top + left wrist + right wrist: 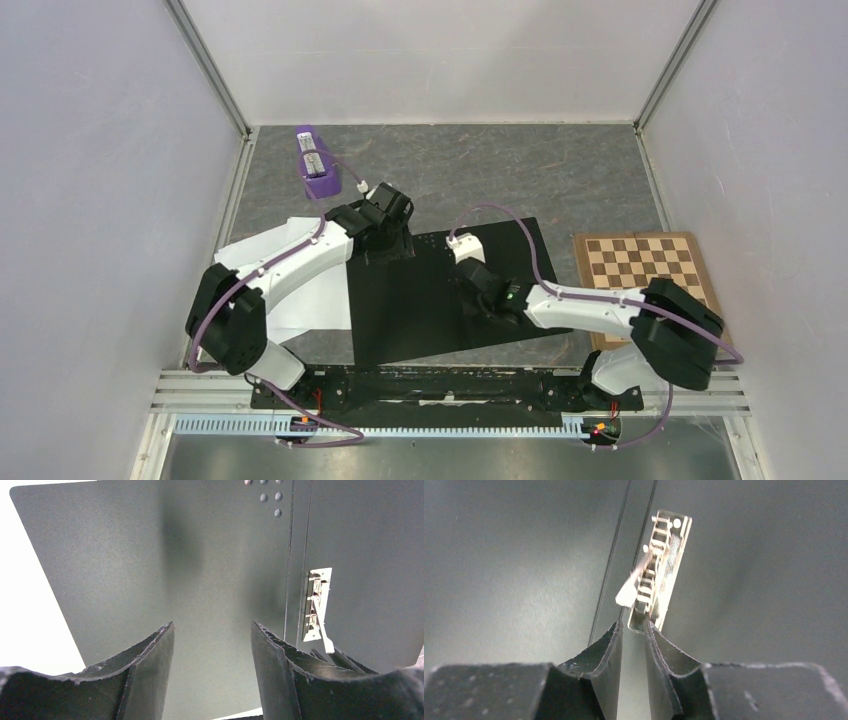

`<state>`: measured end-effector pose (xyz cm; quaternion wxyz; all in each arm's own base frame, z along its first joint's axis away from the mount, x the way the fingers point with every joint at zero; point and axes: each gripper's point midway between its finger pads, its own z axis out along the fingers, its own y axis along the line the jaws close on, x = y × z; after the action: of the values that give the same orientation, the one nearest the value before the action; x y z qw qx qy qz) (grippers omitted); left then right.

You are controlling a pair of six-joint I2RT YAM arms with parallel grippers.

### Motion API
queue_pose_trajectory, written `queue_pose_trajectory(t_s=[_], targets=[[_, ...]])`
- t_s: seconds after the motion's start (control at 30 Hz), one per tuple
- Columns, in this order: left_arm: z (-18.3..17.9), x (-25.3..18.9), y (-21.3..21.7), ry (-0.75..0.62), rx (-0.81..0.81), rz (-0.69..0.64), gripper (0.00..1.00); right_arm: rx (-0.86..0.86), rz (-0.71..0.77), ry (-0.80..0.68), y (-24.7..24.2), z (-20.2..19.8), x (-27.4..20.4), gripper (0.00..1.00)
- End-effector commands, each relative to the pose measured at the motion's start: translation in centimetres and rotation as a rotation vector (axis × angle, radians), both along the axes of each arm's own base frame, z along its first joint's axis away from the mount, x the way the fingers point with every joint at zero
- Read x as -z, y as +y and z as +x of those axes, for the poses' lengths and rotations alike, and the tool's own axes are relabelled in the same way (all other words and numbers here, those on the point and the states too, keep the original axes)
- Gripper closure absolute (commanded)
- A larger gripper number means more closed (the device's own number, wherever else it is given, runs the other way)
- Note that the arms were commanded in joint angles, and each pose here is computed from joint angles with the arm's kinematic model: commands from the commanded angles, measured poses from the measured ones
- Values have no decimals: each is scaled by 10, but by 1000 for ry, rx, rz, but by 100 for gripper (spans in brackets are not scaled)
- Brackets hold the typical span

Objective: Put the files into the folder

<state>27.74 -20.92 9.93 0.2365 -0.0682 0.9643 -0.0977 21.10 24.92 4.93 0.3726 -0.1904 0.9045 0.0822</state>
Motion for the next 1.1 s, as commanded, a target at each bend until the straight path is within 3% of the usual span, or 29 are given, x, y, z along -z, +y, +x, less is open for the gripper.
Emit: queue_pose_trajectory(t_s=[0.0, 0.33, 0.53, 0.63, 0.87, 1.07], targets=[[7, -30, 4, -82, 23, 10, 35, 10, 38, -60, 24, 38, -21, 75], [7, -43, 11, -113, 23, 25, 35, 72, 19, -45, 31, 106, -23, 73], [7, -45, 10, -114, 31, 20, 35, 88, 8, -53, 29, 124, -30, 70], [7, -47, 12, -120, 30, 29, 35, 97, 23, -72, 22, 119, -40, 70], [8, -52, 14, -136, 28, 33, 35, 142, 65, 16, -21, 63, -19, 87], [9, -54, 13, -139, 30, 28, 36, 70, 229, 97, -15, 22, -11, 95]])
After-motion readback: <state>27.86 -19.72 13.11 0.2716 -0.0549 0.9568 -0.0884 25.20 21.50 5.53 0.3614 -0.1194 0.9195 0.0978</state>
